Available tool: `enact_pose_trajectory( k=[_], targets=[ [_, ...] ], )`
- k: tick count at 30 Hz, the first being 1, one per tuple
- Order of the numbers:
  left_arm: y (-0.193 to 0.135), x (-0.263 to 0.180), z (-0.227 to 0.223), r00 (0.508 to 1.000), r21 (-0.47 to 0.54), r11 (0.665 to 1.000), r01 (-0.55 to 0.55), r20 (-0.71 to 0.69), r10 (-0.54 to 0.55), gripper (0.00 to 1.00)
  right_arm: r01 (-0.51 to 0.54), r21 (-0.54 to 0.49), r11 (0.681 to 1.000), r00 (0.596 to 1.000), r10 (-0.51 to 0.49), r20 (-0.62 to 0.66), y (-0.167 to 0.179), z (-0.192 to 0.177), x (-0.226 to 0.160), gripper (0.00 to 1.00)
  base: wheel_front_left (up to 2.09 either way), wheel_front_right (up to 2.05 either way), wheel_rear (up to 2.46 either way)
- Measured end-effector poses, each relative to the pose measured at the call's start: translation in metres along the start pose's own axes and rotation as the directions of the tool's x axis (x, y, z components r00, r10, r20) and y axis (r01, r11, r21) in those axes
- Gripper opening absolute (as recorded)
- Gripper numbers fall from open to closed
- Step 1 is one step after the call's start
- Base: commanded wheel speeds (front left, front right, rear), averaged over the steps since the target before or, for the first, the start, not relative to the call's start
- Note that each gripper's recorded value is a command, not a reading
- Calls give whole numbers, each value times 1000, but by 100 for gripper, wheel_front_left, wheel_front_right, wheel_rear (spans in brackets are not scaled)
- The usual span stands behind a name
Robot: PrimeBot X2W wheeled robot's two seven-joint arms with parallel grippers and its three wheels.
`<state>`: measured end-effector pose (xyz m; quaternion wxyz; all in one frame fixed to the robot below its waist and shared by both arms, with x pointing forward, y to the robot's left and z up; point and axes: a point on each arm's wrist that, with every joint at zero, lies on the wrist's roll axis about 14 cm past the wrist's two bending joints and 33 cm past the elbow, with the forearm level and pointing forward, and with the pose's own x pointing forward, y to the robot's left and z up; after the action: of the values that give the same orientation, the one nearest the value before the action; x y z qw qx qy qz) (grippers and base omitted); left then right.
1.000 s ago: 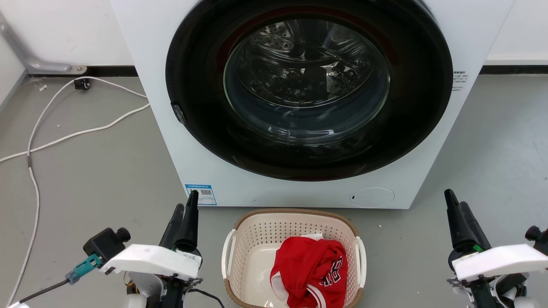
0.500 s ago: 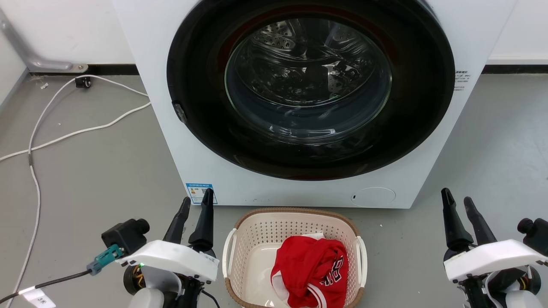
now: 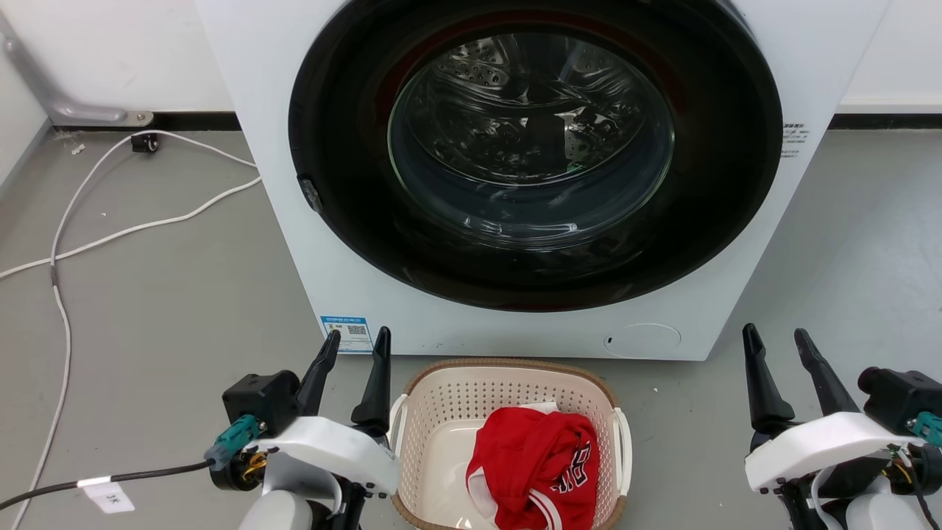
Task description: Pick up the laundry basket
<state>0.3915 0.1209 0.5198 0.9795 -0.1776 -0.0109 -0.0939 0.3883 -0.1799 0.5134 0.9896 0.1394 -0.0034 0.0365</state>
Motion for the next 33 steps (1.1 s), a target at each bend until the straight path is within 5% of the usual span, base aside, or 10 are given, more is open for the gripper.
enact_pose_trajectory(
  k=[33],
  targets=[
    [-14, 3, -1, 998, 250, 967, 50, 25, -59, 100, -57, -241, 969, 998, 60, 7, 21, 5, 1, 100, 0, 0, 0]
  ],
)
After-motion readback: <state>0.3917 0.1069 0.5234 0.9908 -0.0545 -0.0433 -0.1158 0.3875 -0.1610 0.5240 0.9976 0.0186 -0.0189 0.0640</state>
